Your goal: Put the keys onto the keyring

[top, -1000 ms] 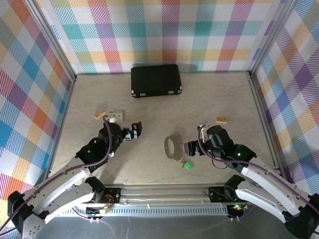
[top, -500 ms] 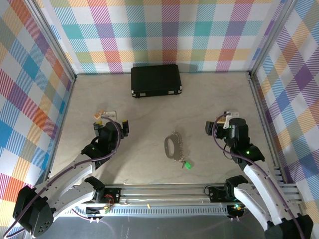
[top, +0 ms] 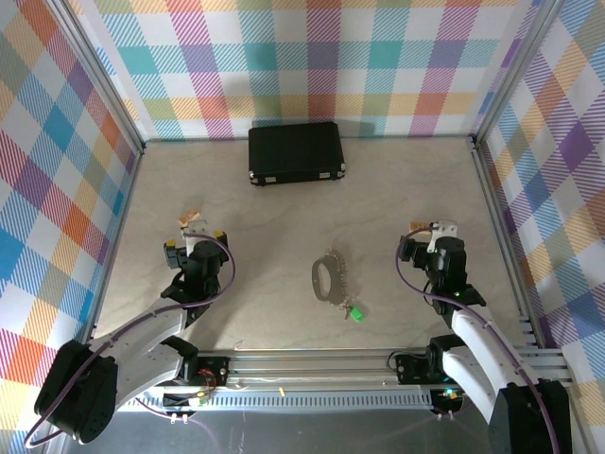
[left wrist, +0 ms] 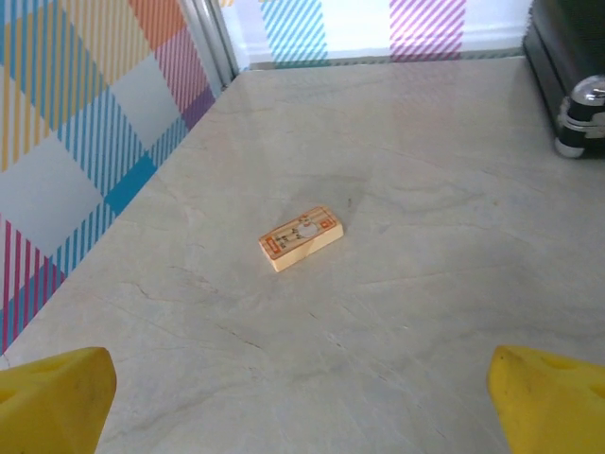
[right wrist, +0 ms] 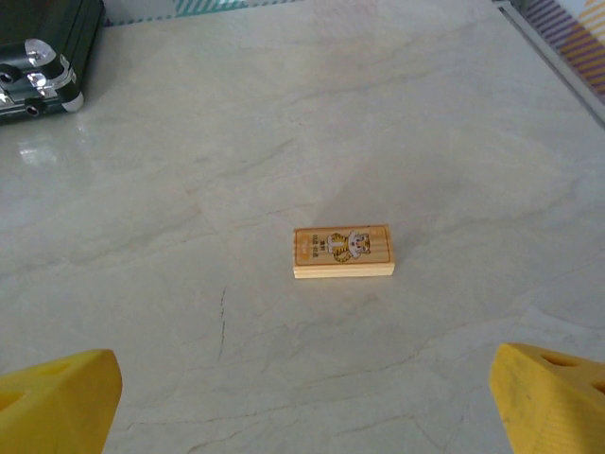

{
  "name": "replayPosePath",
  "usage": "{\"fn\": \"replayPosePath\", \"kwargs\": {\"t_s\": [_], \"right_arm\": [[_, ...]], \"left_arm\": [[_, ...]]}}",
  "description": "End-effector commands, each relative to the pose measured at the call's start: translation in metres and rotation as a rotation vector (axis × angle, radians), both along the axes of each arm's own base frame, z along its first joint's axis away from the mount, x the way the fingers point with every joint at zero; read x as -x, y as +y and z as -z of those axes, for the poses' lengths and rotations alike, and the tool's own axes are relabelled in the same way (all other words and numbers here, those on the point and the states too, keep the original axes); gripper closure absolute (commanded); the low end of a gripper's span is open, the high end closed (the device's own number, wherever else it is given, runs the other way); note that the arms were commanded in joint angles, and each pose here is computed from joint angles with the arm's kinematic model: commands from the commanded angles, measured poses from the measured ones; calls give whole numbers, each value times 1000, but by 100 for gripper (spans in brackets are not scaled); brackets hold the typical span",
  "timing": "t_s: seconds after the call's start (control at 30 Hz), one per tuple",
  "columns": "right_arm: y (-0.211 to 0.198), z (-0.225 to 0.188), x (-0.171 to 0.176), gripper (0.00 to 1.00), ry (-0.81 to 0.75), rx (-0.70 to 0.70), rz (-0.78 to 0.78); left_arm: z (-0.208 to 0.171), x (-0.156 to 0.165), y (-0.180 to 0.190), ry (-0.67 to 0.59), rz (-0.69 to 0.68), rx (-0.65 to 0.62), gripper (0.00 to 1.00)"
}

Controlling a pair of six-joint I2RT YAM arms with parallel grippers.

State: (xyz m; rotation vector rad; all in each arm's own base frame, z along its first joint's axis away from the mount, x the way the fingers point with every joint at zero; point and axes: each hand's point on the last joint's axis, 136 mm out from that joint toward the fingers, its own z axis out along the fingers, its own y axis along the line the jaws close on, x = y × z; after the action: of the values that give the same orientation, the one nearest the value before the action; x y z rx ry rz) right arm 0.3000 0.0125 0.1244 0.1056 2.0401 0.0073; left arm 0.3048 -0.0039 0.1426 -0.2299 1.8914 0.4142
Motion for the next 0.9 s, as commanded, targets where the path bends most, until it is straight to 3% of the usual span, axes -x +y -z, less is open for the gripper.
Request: {"fn": "replayPosePath", "kwargs": {"t_s": [0.0,0.17,0.87], "right_arm": [[-1,-9,-12,1,-69,55,-26],[4,8,-18,1,-62,32,-54],[7,-2,-69,1,-191,62,-75]], "left_arm": [[0,-5,8,-50,-50,9,0],[9,-14,11,-55,-67,-25,0],[21,-63,-4,-153,15,-77,0]]}}
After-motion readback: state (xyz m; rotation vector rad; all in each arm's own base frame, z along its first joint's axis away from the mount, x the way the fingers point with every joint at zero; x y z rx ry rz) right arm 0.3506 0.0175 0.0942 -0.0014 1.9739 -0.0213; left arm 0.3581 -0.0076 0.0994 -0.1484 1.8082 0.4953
